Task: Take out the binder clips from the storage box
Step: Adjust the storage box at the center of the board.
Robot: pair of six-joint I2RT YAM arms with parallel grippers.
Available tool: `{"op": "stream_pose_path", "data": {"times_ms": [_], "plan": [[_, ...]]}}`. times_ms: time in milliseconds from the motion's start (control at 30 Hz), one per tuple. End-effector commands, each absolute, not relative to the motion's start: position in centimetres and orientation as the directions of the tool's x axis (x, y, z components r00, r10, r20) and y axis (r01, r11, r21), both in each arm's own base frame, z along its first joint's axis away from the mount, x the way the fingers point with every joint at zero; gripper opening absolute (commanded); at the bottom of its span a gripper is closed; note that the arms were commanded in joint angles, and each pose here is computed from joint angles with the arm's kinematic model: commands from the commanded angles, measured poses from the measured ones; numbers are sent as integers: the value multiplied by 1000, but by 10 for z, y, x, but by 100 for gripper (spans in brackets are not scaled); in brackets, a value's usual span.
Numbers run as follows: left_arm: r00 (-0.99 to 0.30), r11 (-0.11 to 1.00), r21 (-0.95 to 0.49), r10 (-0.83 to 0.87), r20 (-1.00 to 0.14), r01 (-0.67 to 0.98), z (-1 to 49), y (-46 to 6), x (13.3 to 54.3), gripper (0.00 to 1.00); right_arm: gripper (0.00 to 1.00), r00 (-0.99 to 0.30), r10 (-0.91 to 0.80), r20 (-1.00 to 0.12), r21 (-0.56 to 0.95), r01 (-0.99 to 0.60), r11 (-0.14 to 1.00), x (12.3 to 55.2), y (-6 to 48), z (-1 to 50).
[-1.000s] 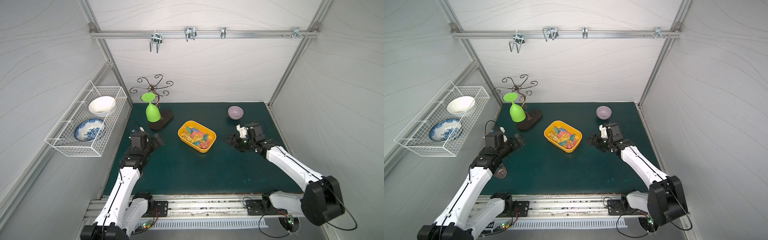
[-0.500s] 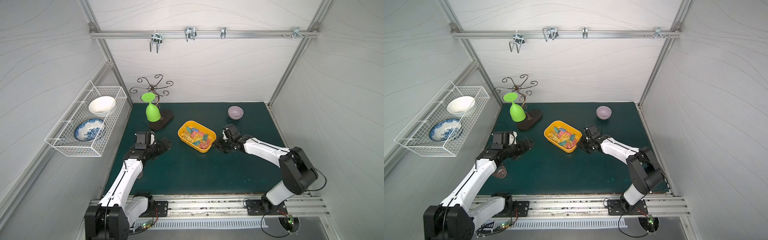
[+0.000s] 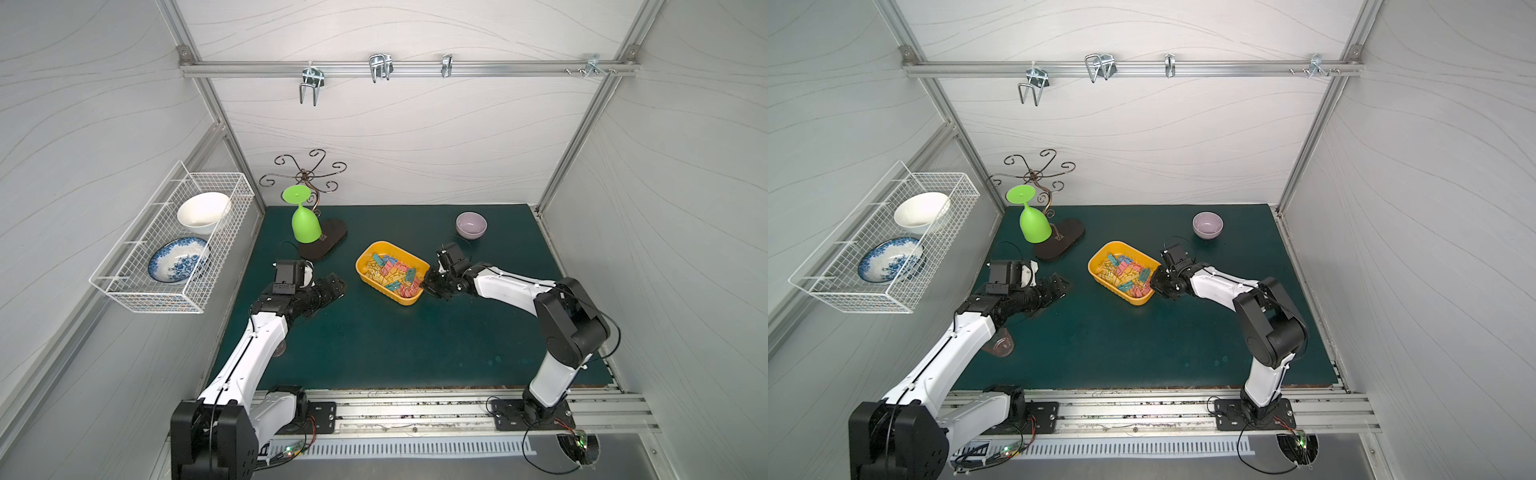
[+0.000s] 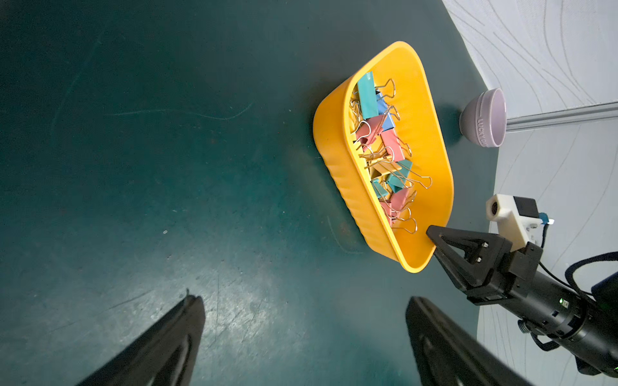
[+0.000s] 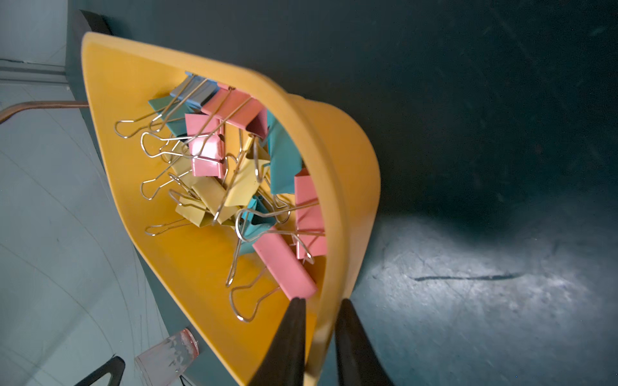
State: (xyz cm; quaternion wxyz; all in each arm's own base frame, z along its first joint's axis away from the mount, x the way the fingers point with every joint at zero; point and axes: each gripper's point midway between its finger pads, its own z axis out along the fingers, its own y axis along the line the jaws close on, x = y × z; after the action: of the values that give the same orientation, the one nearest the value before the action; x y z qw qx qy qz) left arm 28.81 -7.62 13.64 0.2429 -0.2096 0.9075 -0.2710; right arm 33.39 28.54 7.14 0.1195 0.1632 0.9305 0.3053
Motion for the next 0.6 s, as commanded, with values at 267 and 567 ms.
{"op": "stream_pose_path", "data": {"times_ms": [267,567], "plan": [[-803,763,-618,-484,-349,-191,158,-93,305,98,4,-941,314,-123,605,180,775,332,253,87],[-868,729,-674,-406,-286,-118,149,-127,310,98,3,-983,12,-183,604,-102,790,331,241,111]]}}
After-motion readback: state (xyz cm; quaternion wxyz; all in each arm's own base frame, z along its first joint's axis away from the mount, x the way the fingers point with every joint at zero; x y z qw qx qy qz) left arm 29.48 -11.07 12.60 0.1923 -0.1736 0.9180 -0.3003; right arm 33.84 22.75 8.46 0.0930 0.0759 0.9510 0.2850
